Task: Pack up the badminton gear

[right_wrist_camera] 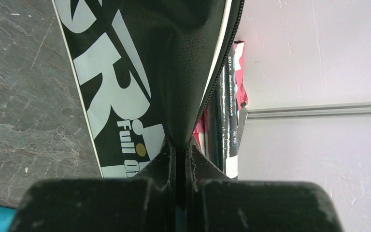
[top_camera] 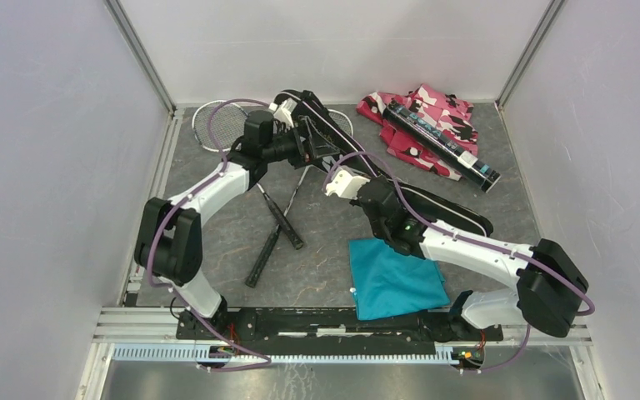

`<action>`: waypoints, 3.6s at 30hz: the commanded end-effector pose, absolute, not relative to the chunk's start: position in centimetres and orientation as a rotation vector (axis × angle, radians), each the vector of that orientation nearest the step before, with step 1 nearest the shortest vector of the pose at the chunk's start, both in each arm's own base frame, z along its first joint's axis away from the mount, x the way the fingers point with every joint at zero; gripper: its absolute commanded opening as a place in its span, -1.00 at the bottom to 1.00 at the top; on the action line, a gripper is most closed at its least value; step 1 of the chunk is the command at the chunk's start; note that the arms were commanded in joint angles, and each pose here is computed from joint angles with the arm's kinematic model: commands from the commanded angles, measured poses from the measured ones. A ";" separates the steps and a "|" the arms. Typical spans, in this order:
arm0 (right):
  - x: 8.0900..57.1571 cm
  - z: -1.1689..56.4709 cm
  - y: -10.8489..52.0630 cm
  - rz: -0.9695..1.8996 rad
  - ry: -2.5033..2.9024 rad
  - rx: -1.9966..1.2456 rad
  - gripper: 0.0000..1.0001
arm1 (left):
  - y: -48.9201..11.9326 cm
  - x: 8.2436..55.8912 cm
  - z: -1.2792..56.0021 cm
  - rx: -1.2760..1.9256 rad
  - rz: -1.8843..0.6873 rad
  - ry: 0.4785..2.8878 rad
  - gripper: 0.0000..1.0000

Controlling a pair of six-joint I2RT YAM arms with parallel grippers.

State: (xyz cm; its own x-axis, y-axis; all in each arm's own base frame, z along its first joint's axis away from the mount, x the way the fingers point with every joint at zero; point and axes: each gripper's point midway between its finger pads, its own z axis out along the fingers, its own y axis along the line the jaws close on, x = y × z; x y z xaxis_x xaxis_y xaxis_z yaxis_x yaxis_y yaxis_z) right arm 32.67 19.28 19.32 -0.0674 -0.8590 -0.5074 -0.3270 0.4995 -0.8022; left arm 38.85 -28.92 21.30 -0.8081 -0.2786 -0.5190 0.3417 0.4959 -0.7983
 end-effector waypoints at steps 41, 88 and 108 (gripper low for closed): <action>31.3 28.0 22.5 0.060 1.566 -1.133 0.72 | -32.1 39.9 29.0 0.409 -1.346 1.852 -0.96; 37.1 19.4 22.1 0.338 1.926 -0.943 -0.08 | -34.3 35.1 28.4 0.562 -1.499 1.717 -0.96; 37.7 28.4 5.0 -0.478 1.823 -0.429 -1.00 | -36.4 41.6 21.1 0.483 -1.236 2.018 -0.94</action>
